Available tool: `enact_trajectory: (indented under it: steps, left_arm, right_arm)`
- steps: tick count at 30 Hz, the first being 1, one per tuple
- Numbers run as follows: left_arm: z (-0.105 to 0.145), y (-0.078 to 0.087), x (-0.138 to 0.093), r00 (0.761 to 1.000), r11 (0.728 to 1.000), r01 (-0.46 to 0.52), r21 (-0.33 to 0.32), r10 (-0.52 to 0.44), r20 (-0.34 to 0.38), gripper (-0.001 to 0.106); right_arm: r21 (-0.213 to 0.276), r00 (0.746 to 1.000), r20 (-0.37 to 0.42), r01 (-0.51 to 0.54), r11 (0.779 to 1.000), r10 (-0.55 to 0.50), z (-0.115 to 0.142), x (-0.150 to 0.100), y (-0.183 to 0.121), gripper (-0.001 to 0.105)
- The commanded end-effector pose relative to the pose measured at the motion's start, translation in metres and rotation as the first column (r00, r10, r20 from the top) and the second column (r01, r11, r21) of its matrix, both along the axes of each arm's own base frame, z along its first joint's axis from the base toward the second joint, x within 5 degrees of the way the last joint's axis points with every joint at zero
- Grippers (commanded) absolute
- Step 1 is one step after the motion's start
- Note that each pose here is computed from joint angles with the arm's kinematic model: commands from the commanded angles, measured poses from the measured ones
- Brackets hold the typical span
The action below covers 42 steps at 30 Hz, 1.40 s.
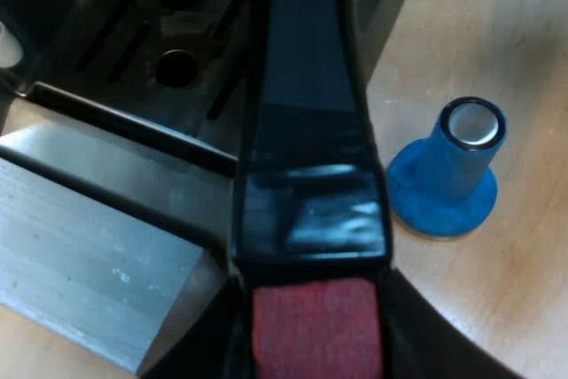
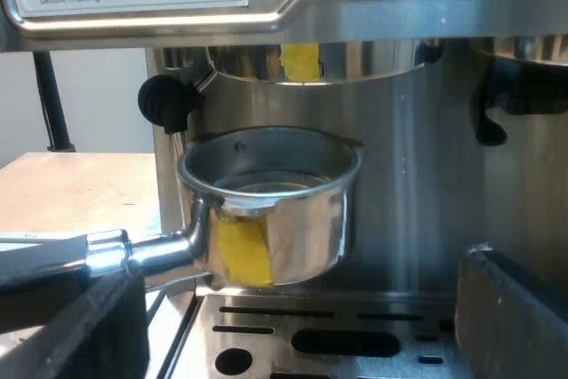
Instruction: Put the handle in the coffee machine
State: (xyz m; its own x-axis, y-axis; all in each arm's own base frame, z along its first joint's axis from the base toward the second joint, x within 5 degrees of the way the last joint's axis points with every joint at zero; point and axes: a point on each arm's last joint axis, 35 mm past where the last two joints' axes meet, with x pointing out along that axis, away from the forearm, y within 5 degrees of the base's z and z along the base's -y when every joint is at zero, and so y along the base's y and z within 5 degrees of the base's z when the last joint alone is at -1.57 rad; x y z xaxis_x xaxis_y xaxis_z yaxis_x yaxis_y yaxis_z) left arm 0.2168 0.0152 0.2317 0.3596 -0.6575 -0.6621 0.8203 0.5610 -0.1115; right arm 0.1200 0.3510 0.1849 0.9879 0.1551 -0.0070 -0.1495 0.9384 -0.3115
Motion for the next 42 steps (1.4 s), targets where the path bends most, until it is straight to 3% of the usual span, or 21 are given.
enact_trajectory:
  steps: [1,23,31,42]
  left_arm:
    - [0.005,0.001,0.01,1.0,0.998,0.027,-0.05,-0.026,0.016,0.0]
    - [0.004,0.002,0.018,0.995,0.998,0.058,-0.025,-0.056,0.079,0.0]
    - [0.0,0.002,0.027,0.998,0.997,0.059,-0.043,-0.058,0.01,0.0]
    - [0.009,-0.01,0.038,0.997,0.996,0.077,-0.053,-0.076,0.033,0.0]
  right_arm:
    - [-0.002,1.0,0.007,0.001,1.0,-0.001,0.004,0.0,0.0,0.072]
    - [-0.002,1.0,0.006,-0.005,1.0,0.005,0.004,0.0,0.0,0.072]
    - [-0.002,1.0,0.006,-0.005,1.0,0.005,0.004,0.0,0.0,0.072]
    - [-0.002,1.0,0.006,-0.005,1.0,0.005,0.004,0.0,0.0,0.072]
